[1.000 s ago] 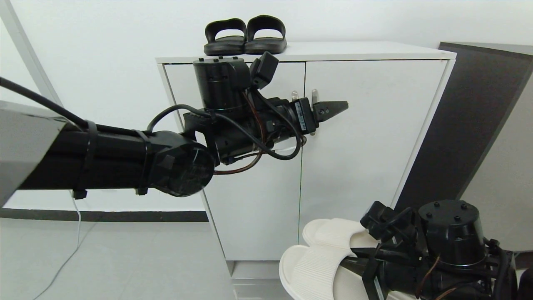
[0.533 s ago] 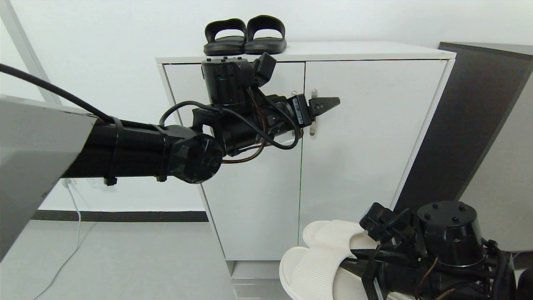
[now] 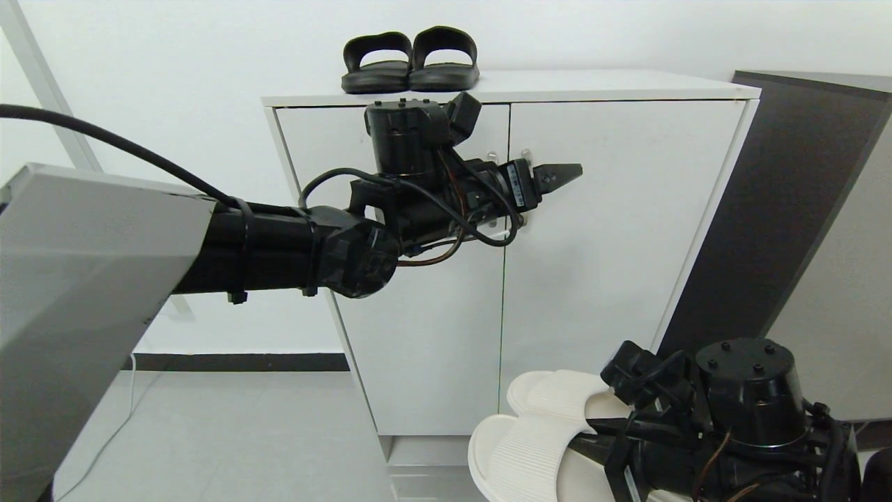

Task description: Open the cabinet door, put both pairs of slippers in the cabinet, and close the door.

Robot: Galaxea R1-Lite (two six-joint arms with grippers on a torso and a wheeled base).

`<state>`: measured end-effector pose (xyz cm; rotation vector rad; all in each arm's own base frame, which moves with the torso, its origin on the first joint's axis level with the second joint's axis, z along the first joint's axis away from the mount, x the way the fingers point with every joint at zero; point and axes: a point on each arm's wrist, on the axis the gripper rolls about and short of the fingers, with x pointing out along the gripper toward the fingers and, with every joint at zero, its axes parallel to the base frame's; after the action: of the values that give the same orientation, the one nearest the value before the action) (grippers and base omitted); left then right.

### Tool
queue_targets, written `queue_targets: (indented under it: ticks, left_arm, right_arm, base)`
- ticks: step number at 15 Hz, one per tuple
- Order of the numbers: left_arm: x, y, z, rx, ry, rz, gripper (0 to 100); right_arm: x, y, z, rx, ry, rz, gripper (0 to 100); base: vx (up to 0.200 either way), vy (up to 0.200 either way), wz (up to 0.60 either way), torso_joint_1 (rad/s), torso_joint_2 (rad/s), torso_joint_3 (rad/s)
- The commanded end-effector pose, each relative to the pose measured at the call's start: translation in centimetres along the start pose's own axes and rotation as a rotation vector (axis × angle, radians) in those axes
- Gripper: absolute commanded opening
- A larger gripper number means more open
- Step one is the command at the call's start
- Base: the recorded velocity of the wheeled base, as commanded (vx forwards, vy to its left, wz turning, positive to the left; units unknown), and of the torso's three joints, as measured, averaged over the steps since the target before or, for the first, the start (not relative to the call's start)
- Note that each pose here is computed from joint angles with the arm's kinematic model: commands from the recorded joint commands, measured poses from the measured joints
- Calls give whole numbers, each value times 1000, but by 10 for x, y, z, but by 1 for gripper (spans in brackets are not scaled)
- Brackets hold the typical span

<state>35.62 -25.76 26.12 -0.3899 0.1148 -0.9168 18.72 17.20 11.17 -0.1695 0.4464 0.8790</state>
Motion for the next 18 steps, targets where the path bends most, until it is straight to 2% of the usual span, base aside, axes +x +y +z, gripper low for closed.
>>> queue_targets:
  ticks: [1,2,5,10,12,16,18]
  left_arm:
    - [5,1,-4,-1,3,-1,100]
    - [4,0,-3,-1,1,-2,0]
    - [1,-4,0,-2,-8,4,0]
    - [-34,-44,-7,-11,38,-38,0]
    - [-47,-51,-6,-11,34,-49,0]
    - [-82,-64,-9,-17,64,-53,0]
    - [-92,-65,-7,-14,38,-54,0]
  right_arm:
    - [0,0,0,0,1,1,0]
    - [0,0,0,0,1,1,0]
    - [0,0,-1,0,4,3,0]
    - [-6,4,-6,-12,-50,127,0]
    - [-8,6,-10,-19,-66,167,0]
    - [-10,11,-13,-35,-70,216,0]
    - [-10,16,-13,-44,-70,236,0]
  base:
    - [0,0,0,0,0,0]
    - [0,0,0,0,0,0]
    - [0,0,0,0,0,0]
    - [0,0,0,0,0,0]
    - [0,0,0,0,0,0]
    - [0,0,0,0,0,0]
    - [0,0,0,0,0,0]
